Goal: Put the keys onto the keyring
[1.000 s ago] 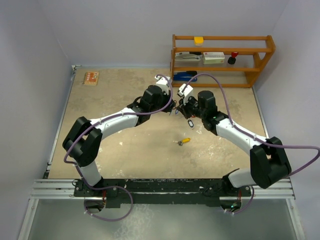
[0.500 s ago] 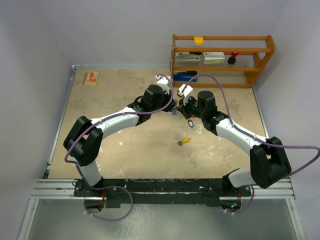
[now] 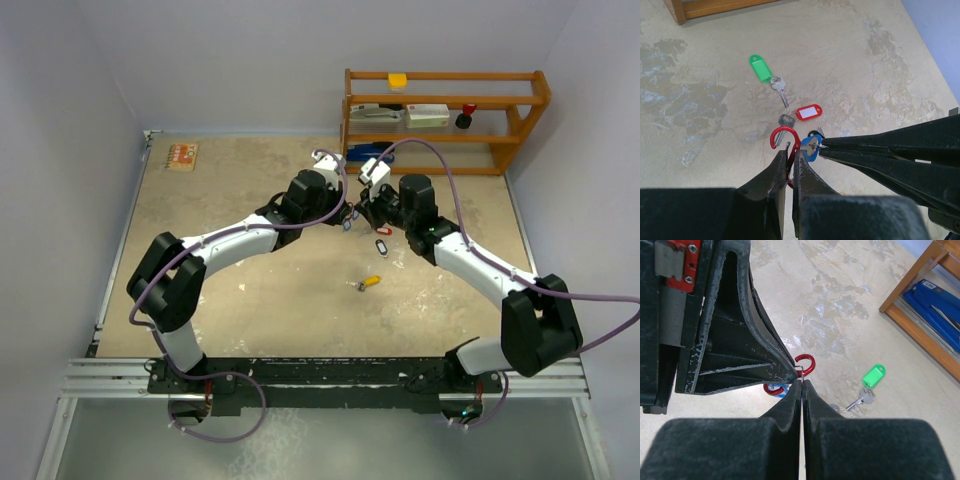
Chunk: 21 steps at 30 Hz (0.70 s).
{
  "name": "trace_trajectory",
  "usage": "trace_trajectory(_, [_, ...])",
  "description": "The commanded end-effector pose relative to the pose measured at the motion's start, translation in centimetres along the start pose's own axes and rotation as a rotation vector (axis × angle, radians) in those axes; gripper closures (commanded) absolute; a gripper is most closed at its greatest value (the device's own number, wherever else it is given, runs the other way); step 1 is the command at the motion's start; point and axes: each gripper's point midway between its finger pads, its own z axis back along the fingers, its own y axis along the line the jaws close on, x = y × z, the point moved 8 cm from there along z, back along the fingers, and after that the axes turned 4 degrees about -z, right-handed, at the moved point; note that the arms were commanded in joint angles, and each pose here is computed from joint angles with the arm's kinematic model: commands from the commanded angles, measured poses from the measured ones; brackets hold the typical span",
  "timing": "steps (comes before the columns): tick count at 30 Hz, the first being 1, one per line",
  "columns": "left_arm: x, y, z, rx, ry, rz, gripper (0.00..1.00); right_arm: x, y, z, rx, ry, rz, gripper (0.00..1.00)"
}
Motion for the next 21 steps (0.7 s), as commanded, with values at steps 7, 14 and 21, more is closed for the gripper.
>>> trace_trajectory(7, [2.9, -1.1, 1.1, -0.02, -0.105, -0.014, 1.0, 2.4, 0.0, 0.3, 0.028, -0.074, 0.021, 1.0])
trace_trajectory(14, [3.2, -1.0, 1.4, -0.004, -0.135, -0.003, 1.0, 1.7, 0.2, 0.2, 0.05, -0.053, 0.027, 1.0])
trace_trajectory(21, [3.2, -1.0, 1.5, -0.008, -0.141, 0.002, 1.0, 1.2, 0.3, 0.1, 0.058, -0.042, 0.027, 1.0])
